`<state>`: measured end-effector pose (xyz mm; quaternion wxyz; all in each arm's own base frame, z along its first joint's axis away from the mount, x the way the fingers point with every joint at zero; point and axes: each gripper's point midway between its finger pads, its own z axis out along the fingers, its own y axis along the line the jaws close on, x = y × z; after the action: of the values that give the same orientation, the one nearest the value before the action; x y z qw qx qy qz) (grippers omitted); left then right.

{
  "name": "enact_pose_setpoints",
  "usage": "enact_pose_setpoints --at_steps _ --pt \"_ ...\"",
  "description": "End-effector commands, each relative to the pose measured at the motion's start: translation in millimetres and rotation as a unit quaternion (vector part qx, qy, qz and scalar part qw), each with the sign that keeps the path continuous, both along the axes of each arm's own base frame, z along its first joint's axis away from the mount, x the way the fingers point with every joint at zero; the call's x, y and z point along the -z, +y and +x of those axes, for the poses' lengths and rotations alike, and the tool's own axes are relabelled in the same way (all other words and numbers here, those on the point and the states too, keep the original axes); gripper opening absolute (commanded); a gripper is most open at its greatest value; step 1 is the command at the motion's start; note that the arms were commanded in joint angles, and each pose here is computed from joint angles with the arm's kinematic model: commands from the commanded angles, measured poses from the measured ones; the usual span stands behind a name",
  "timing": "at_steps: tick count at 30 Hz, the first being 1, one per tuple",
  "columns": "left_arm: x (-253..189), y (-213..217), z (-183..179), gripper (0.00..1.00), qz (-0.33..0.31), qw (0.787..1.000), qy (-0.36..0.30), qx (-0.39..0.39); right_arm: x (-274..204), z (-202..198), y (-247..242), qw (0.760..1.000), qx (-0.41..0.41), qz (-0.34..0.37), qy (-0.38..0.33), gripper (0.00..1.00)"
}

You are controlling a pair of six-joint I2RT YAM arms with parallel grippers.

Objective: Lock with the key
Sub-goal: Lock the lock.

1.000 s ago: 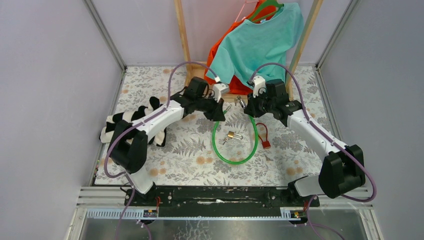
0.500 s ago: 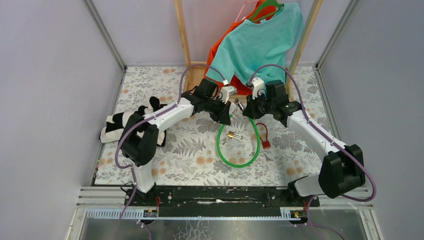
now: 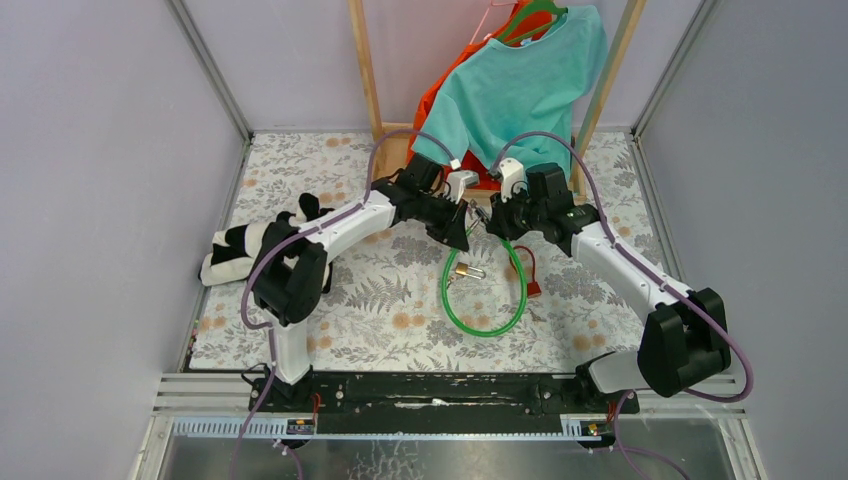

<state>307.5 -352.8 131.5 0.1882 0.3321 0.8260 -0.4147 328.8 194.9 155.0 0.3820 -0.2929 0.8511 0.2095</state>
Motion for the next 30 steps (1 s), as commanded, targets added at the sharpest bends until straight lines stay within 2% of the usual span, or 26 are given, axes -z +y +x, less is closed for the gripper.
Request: enact_pose_setpoints --at_steps 1,12,23,30 --pt "-15.8 -17.3 -13.9 0.00 -0.035 0.998 0.060 0.010 -32.6 5.5 14.4 0.997 -0.019 0.005 -0.073 0.00" --pt "-13.9 -17.9 -18.6 0.00 -0.046 0.993 0.106 0.006 -30.7 6.3 12.4 0.995 -0.019 -0.027 -0.096 0.00" --pt "-24.1 -17.3 -19.0 0.00 -0.104 0.977 0.184 -0.017 -21.9 5.5 10.9 0.989 -0.035 -0.068 -0.129 0.00" --pt "-22.9 -19.3 -22.8 0.00 -0.110 0.971 0.211 -0.016 -25.1 5.4 12.2 0.988 -0.036 -0.073 -0.131 0.00"
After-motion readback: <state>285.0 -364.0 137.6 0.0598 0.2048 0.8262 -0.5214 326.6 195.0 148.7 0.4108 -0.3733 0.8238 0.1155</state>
